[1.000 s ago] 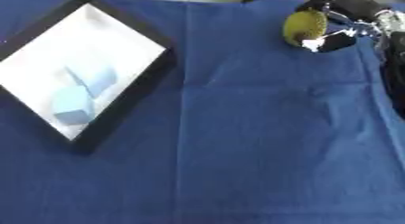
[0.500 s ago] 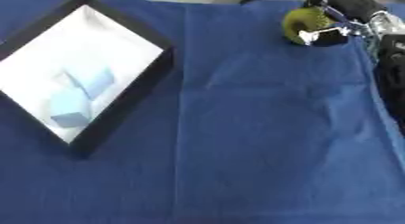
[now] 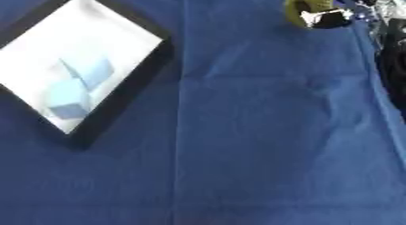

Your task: Pick up objects on the table and place them in the box.

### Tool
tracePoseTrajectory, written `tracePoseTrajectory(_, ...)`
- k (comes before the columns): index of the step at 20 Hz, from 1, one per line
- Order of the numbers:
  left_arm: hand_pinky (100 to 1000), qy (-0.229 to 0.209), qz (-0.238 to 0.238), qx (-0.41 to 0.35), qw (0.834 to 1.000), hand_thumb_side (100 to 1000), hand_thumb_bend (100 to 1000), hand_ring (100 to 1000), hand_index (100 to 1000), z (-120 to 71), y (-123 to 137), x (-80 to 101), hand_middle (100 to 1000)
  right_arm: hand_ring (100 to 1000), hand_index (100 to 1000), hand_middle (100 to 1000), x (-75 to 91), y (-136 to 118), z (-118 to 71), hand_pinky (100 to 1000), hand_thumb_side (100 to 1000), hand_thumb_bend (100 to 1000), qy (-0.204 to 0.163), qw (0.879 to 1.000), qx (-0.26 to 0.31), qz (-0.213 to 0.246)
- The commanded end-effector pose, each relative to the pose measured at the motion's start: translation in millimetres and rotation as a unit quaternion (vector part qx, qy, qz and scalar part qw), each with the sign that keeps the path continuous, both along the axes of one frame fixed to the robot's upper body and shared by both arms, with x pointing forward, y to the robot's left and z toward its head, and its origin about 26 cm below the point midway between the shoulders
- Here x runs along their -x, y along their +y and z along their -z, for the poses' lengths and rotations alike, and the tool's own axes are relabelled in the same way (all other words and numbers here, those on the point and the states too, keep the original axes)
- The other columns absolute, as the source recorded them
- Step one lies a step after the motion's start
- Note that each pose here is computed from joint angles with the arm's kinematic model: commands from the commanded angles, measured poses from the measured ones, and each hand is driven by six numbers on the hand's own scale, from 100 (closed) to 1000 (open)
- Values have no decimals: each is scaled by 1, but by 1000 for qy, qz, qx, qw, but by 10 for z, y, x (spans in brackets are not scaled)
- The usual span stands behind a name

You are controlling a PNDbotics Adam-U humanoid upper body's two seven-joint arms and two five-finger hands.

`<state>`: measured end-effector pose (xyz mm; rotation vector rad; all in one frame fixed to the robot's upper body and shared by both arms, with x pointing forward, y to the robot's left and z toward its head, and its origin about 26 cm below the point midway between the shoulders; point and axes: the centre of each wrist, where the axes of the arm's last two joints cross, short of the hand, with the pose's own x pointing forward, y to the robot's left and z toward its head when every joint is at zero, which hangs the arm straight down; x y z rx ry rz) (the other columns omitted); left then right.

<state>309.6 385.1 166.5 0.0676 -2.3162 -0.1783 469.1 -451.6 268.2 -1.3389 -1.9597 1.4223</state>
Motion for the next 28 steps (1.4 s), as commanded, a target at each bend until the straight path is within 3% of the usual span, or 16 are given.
tracePoseTrajectory(1,657,-3,-2,-10,1000,610,100,1000,660,-85,47,28,907,687,586,466,62,-30,-315,800,351,100,-50,998,-11,-42)
tracePoseTrajectory(9,656,4,1,-7,1000,607,100,1000,660,-77,50,38,905,675,587,466,89,149,-634,800,302,100,-52,993,-51,-92)
tracePoseTrajectory(12,656,6,1,-7,1000,607,100,1000,659,-71,54,42,904,675,588,465,78,296,-788,814,227,100,-52,987,-78,-130)
tracePoseTrajectory(16,657,9,4,-2,1000,605,100,1000,659,-62,41,37,904,670,585,464,-3,722,-1052,808,172,100,-46,968,-116,-219)
tracePoseTrajectory(19,657,10,9,3,1000,603,100,1000,659,-57,22,33,903,663,580,463,-100,1200,-1226,779,131,100,-40,945,-133,-295)
tracePoseTrajectory(20,657,11,10,4,1000,603,100,1000,659,-55,18,31,904,661,580,466,-118,1328,-1265,771,230,165,-39,939,-136,-313)
tracePoseTrajectory(21,657,12,12,4,1000,602,100,1000,660,-54,12,28,903,661,579,464,-138,1476,-1297,769,118,120,-38,932,-138,-332)
tracePoseTrajectory(28,657,15,18,10,1000,602,100,1000,660,-51,-3,27,905,660,574,461,-221,2334,-1326,781,100,100,-20,894,-161,-418)
